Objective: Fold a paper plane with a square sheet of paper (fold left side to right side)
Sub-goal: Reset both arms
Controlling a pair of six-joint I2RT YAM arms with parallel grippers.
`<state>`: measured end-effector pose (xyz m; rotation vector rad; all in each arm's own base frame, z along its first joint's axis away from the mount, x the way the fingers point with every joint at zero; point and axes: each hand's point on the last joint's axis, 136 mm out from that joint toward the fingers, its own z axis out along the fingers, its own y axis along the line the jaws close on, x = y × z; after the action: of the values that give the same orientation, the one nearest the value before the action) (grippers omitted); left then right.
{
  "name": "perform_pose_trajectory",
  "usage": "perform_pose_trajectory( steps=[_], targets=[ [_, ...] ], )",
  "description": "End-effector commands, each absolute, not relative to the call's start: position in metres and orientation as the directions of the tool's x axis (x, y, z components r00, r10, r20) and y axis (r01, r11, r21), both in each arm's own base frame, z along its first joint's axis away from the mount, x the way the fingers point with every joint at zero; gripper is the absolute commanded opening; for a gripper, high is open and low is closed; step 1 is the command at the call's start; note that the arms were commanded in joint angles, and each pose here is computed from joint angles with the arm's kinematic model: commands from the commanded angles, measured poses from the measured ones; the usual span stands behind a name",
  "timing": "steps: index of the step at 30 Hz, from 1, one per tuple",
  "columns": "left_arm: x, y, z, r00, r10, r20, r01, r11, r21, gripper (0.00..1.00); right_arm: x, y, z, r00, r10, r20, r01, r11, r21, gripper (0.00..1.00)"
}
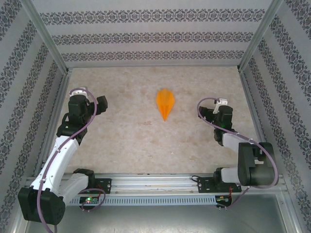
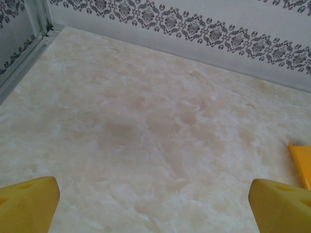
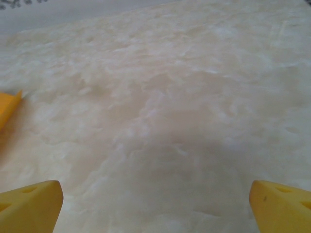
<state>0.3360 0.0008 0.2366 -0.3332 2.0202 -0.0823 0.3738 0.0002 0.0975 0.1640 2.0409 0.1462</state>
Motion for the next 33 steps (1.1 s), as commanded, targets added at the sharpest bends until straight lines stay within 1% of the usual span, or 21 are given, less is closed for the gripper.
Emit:
perform_pose_trajectory(
  steps=[1, 7, 13, 15, 21, 25, 33],
  targets=[
    [0.337, 0.013, 0.233, -0.418, -0.236, -0.877, -0.23, 0.962, -0.149, 1.0, 0.385, 0.012, 0.124, -0.372, 0.101, -0.923, -0.069, 0.988, 0.136, 0.98],
    [0.332, 0.025, 0.189, -0.507, -0.177, -0.843, -0.26, 0.964, -0.046, 1.0, 0.387, 0.011, 0.127, -0.296, 0.042, -0.954, -0.094, 0.993, 0.073, 0.98],
    [0.333, 0.042, 0.151, -0.539, -0.091, -0.838, -0.281, 0.957, 0.076, 1.0, 0.395, 0.013, 0.109, -0.301, 0.043, -0.953, -0.111, 0.991, 0.08, 0.98],
    [0.335, 0.044, 0.143, -0.534, -0.066, -0.843, -0.275, 0.956, 0.099, 1.0, 0.396, 0.013, 0.109, -0.284, 0.049, -0.958, -0.109, 0.991, 0.083, 0.98],
    [0.342, 0.048, 0.133, -0.496, -0.014, -0.868, -0.263, 0.955, 0.135, 1.0, 0.399, 0.004, 0.106, -0.307, 0.048, -0.951, -0.036, 0.997, 0.062, 0.98],
    [0.347, 0.048, 0.126, -0.474, 0.006, -0.88, -0.253, 0.957, 0.143, 1.0, 0.399, 0.004, 0.106, -0.306, 0.043, -0.951, -0.032, 0.998, 0.056, 0.98],
    [0.358, 0.036, 0.122, -0.346, 0.038, -0.937, -0.196, 0.974, 0.112, 1.0, 0.398, 0.005, 0.106, -0.304, 0.041, -0.952, -0.032, 0.998, 0.053, 0.98]
  ],
)
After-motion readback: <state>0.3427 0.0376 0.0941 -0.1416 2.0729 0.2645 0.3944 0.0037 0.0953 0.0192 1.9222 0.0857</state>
